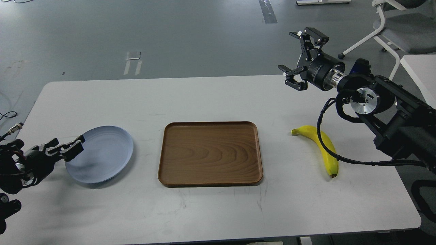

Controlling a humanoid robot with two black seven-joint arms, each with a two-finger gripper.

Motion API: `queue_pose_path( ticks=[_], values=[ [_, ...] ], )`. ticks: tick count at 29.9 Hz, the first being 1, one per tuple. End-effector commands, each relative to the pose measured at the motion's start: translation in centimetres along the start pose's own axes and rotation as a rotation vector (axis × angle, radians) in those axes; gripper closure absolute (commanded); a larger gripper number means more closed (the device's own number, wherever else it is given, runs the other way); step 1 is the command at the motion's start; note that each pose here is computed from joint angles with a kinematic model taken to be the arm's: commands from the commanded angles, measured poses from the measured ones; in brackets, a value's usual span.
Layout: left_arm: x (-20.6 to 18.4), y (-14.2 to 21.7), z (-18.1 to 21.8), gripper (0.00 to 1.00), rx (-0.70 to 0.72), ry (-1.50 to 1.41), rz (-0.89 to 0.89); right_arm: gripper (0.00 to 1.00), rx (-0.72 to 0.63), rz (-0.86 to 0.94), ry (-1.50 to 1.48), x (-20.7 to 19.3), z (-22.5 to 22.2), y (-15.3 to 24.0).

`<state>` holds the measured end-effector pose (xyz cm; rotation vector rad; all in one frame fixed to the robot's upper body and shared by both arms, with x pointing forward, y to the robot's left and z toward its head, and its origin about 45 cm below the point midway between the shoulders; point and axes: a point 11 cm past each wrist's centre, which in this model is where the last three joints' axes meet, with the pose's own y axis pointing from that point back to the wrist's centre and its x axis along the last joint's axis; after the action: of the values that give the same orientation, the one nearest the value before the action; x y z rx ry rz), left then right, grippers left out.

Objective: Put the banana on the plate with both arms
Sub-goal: 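Grasp the plate rim with the left gripper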

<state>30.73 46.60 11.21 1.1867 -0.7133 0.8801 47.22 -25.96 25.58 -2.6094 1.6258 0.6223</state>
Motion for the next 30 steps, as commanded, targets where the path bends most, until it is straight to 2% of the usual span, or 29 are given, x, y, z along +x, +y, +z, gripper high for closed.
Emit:
queue_pose_path(
  ticks=[1,9,12,14,16,17,20,22,28,29,30],
  values=[
    [-0.6,0.4,-0.9,0.03,0.026,-0.003,-0.012,0.0,0.001,0.001,0.001,0.0,-0.1,0.0],
    [-1.3,0.6,-1.0,0.04,0.02,-0.001,-0.024,0.0,0.0,0.0,0.0,0.0,0.0,0.0],
    [-2.0,0.6,-0.7,0.09,0.006,0.008,-0.036,0.0,0.0,0.001,0.0,0.0,0.0,0.0],
    [-2.2,0.6,-0.6,0.16,0.006,0.007,-0.041,0.0,0.0,0.001,0.0,0.1,0.0,0.1],
    [-2.3,0.7,-0.7,0.28,0.007,0.01,-0.044,0.0,-0.001,0.002,0.002,0.1,0.0,0.0],
    [-2.4,0.7,-0.6,0.3,0.006,0.012,-0.046,0.0,-0.001,-0.001,0.001,0.0,0.0,0.0],
    [-2.5,0.8,-0.8,0.31,0.01,0.012,-0.045,0.0,-0.001,-0.001,0.001,0.0,0.0,0.0],
    [-2.4,0.7,-0.7,0.35,0.01,0.011,-0.044,0.0,-0.001,0.001,0.001,0.0,0.0,0.0],
    [-2.5,0.8,-0.8,0.35,0.01,0.011,-0.048,0.0,0.001,0.001,0.001,0.0,0.0,0.0],
    [-2.5,0.8,-0.8,0.4,0.01,0.011,-0.049,0.0,0.001,0.001,0.001,0.0,0.0,0.0],
    [-2.5,0.8,-0.8,0.51,0.01,0.012,-0.048,0.0,0.001,0.002,0.002,0.1,0.0,0.0]
  ],
)
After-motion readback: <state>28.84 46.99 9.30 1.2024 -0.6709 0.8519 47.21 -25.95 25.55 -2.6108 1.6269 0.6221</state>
